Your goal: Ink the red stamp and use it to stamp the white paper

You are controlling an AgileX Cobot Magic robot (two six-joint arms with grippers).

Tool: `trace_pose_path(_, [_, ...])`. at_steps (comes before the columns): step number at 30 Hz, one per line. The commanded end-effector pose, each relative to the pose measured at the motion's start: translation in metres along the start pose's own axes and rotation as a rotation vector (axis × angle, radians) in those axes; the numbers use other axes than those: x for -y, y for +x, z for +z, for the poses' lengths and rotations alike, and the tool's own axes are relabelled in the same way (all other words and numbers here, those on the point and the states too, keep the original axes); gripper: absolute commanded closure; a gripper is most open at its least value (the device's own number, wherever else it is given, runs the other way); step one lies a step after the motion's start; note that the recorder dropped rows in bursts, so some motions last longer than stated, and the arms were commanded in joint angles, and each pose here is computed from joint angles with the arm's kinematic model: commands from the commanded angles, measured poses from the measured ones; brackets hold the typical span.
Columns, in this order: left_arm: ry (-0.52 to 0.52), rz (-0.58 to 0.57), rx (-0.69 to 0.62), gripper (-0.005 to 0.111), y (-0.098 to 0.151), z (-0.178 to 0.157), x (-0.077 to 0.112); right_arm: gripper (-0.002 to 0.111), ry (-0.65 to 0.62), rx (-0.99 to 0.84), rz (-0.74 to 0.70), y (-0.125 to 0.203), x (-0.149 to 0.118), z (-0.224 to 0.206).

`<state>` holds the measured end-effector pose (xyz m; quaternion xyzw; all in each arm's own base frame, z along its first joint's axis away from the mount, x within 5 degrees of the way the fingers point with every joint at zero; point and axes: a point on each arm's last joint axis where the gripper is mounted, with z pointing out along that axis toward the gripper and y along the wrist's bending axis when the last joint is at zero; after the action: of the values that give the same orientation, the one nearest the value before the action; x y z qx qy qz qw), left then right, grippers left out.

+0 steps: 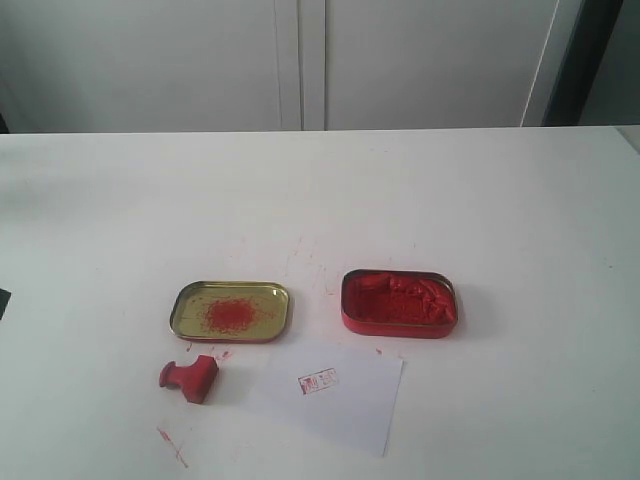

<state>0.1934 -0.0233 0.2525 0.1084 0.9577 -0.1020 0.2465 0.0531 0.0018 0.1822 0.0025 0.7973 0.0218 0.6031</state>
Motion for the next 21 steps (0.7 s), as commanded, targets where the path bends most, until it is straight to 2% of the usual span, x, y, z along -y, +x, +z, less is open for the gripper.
trace_pose_path(1, [0.004, -0.006, -0.001, 0.107, 0.001, -0.002, 0.001, 0.108, 0.001, 0.012, 0.003, 0.0, 0.0, 0.0])
trace_pose_path(16, [-0.007, 0.003, 0.017, 0.107, 0.0, -0.005, 0.001, 0.108, 0.001, 0.012, 0.003, 0.0, 0.0, 0.0])
trace_pose_path(21, [-0.016, 0.015, 0.071, 0.107, 0.002, -0.017, 0.004, 0.108, 0.001, 0.012, 0.003, 0.0, 0.0, 0.0])
